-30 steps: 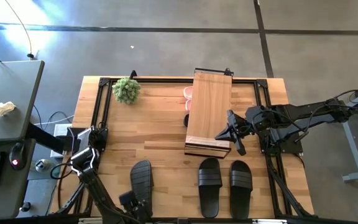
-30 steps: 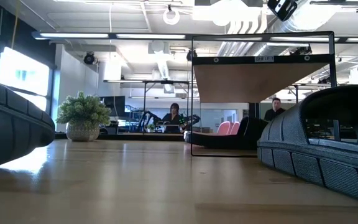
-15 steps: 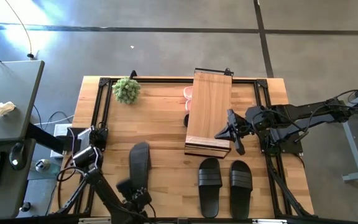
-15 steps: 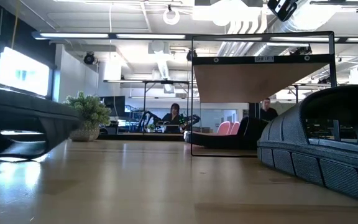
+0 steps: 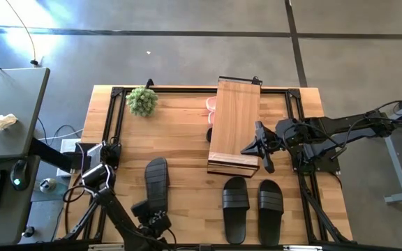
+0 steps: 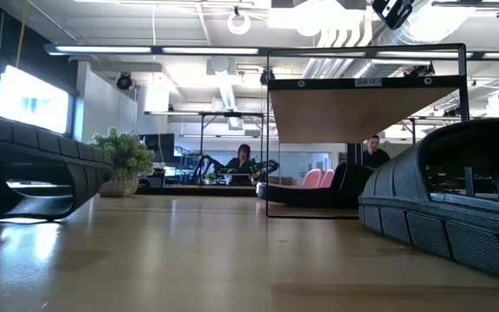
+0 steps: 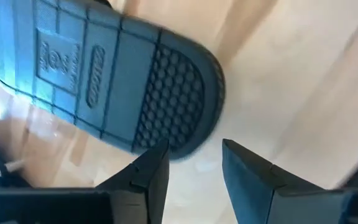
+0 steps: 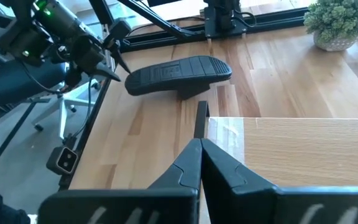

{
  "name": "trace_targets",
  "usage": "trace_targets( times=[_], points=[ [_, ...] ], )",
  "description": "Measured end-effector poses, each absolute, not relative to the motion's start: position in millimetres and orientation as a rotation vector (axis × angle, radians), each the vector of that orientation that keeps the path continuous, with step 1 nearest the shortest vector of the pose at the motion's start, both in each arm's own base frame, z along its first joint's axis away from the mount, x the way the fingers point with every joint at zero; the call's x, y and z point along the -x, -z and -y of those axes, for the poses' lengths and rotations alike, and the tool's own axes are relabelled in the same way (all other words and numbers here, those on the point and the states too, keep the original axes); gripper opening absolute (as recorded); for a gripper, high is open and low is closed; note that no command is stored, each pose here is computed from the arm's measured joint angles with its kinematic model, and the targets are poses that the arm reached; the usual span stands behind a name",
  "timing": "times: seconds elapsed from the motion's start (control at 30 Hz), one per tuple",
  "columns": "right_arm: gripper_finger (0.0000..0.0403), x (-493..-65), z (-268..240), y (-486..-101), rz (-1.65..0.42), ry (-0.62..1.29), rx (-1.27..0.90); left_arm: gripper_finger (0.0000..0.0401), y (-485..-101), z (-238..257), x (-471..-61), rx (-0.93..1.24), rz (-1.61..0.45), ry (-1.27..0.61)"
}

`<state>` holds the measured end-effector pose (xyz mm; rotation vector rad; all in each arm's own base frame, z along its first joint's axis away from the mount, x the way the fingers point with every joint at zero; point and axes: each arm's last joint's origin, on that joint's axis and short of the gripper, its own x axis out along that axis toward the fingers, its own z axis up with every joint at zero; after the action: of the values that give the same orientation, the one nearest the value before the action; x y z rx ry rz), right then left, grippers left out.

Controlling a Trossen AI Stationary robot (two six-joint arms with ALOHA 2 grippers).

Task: Pick and place slides into the shelf
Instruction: Put the black slipper under the shelf

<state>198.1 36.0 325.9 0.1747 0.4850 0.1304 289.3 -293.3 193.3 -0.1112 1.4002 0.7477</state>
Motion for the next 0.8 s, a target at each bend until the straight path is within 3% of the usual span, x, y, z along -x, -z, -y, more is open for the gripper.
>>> trace_targets(
  times=[0.8],
  points=[
    [0.0001,-196.4,-35.7,-322.7,-0.514,-0.155,-0.064,0.0133,-196.1,294.0,-291.7,0.120,-1.345,-0.755]
  ],
)
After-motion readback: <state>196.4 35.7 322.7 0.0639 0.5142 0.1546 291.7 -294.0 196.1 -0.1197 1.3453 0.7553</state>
